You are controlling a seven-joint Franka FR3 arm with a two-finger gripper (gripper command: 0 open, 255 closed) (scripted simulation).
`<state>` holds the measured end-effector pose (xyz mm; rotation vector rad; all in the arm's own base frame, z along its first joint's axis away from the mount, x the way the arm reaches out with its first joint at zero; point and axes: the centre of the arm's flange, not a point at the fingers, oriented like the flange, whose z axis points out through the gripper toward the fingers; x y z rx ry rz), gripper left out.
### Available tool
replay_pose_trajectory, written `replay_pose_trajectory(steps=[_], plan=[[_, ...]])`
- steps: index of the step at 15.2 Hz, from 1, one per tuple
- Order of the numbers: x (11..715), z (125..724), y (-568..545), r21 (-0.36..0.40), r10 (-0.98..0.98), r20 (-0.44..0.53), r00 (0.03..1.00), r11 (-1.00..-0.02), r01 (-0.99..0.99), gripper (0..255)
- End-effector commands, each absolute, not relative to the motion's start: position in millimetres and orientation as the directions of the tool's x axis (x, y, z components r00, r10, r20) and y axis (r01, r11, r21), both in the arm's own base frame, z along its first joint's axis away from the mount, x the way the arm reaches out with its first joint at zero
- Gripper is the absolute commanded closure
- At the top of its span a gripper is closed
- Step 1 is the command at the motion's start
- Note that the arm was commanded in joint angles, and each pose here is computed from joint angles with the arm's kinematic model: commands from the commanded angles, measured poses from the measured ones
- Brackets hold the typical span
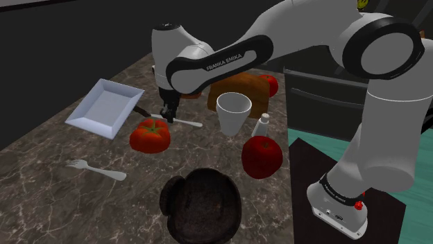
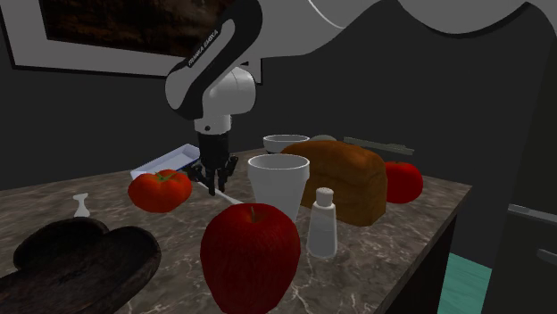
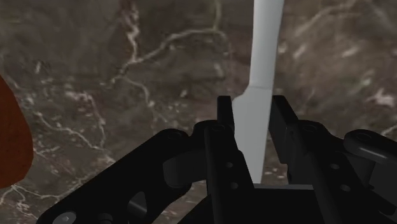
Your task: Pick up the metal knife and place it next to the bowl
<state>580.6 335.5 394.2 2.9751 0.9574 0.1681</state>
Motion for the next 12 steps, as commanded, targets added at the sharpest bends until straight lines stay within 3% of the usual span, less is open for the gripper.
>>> replay_pose_trajectory(steps=[1, 12], plan=[[582, 389, 332, 0.045, 0.579, 0.088, 0.811, -0.815, 0.577, 255], [582, 418, 331, 0.045, 0.579, 0.088, 0.811, -0.815, 0.577, 255]])
